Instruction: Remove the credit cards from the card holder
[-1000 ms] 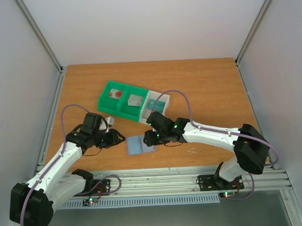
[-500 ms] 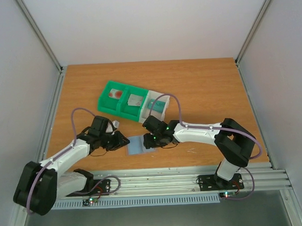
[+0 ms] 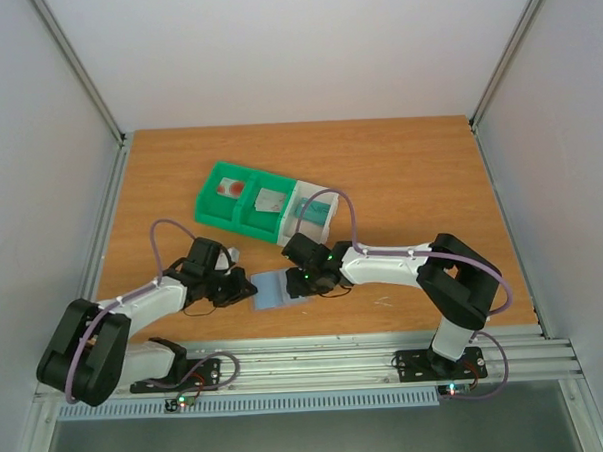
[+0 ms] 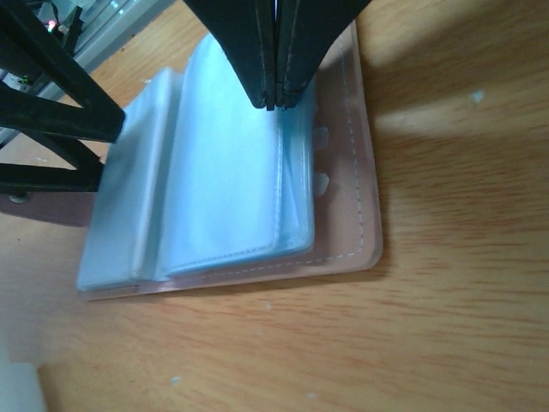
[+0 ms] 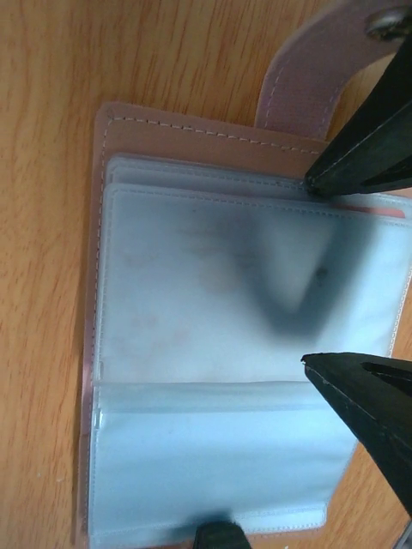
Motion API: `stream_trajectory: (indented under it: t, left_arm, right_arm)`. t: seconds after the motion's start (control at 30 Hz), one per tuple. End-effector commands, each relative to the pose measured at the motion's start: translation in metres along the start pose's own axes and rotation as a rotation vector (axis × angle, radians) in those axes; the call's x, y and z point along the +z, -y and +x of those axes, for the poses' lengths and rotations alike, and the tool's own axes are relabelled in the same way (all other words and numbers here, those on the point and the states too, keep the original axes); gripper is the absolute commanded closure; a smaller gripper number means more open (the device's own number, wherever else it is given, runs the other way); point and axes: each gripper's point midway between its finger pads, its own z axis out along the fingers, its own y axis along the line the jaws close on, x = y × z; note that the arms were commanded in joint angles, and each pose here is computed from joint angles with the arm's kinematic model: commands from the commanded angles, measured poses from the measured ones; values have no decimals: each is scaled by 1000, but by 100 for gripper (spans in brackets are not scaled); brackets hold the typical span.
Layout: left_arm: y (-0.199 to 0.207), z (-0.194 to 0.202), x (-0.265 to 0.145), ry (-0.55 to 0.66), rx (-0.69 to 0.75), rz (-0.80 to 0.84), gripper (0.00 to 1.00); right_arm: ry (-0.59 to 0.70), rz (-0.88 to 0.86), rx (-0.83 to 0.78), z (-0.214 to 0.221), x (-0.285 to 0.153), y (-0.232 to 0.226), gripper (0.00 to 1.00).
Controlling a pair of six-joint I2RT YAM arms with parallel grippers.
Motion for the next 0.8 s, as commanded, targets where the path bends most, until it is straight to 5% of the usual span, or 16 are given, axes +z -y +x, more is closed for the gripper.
stream_trajectory:
  t: [0.0,0.3,0.77]
  left_arm:
    - [-6,-3,8,23,20,-1,98]
    - [-10,-3,4,48,16,-17,95]
    - [-14,-3,6,66,-4,-16,91]
  right_arm:
    - [15,-50,-29,-5,2,-16,50]
    - [19,-104,-49,-7,-5,-28,56]
    - [18,-170,-60,-8,-22,-42,51]
